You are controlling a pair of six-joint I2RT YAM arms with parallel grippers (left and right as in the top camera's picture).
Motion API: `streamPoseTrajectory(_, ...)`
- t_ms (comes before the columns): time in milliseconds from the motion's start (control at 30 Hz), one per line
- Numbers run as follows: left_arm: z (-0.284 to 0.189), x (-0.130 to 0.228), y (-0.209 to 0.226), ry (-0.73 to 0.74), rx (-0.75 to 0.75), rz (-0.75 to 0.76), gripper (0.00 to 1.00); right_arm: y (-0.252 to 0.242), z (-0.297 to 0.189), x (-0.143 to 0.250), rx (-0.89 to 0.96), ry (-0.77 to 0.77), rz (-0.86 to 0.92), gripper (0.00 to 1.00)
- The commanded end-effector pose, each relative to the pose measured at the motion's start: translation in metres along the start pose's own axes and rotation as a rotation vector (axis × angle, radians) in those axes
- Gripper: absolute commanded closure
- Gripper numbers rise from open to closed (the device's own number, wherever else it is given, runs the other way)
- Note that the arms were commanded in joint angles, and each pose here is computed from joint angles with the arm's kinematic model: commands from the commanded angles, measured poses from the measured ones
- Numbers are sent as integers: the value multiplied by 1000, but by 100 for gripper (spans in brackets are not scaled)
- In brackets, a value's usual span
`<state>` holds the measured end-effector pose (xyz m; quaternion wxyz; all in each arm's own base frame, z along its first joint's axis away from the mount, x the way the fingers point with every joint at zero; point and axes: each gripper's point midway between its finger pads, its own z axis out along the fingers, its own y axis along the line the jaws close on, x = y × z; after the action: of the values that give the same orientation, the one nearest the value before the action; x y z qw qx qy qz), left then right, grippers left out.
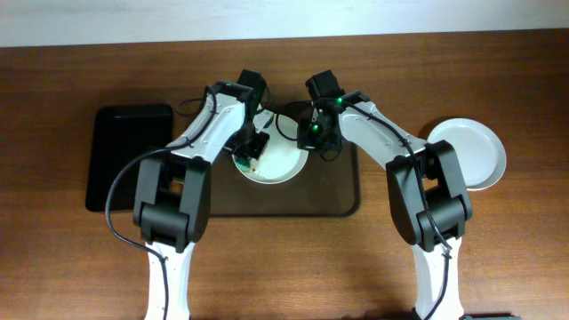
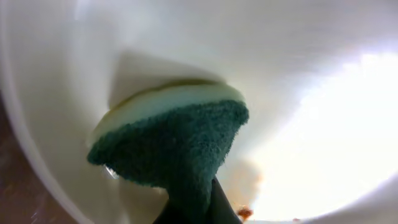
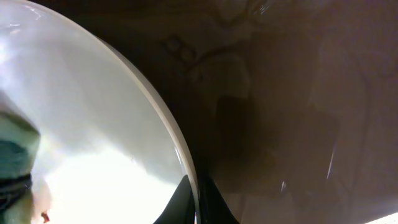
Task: Clean dirty plates on tray and stack at the side
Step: 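Scrub the white plate with the sponge in the left gripper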
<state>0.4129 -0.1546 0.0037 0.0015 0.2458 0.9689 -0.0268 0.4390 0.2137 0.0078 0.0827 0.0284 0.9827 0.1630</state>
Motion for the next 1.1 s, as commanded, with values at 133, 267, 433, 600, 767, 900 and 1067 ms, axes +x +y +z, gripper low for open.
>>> streamPoseTrajectory(133, 37, -41, -7, -150, 29, -23, 99, -15, 10, 5, 50, 18, 18, 96)
streamPoseTrajectory(267, 36, -33, 26, -123, -158, -163, 99, -15, 10, 5, 50, 18, 18, 96)
streamPoseTrajectory(433, 37, 17, 20, 80, -150, -158, 99, -15, 10, 5, 50, 17, 18, 96)
streamPoseTrajectory(600, 31, 55, -30, 237, 140, 33, 99, -15, 10, 5, 49, 17, 18, 96)
streamPoseTrajectory(767, 25, 39, -66, 133, 364, 160, 99, -15, 10, 5, 49, 17, 18, 96)
streamPoseTrajectory(900, 34, 8, -48, 30, 257, 58, 99, -15, 10, 5, 50, 17, 18, 96)
streamPoseTrajectory(1067, 39, -23, 3, -77, -26, -184, 99, -15, 10, 5, 50, 17, 18, 96)
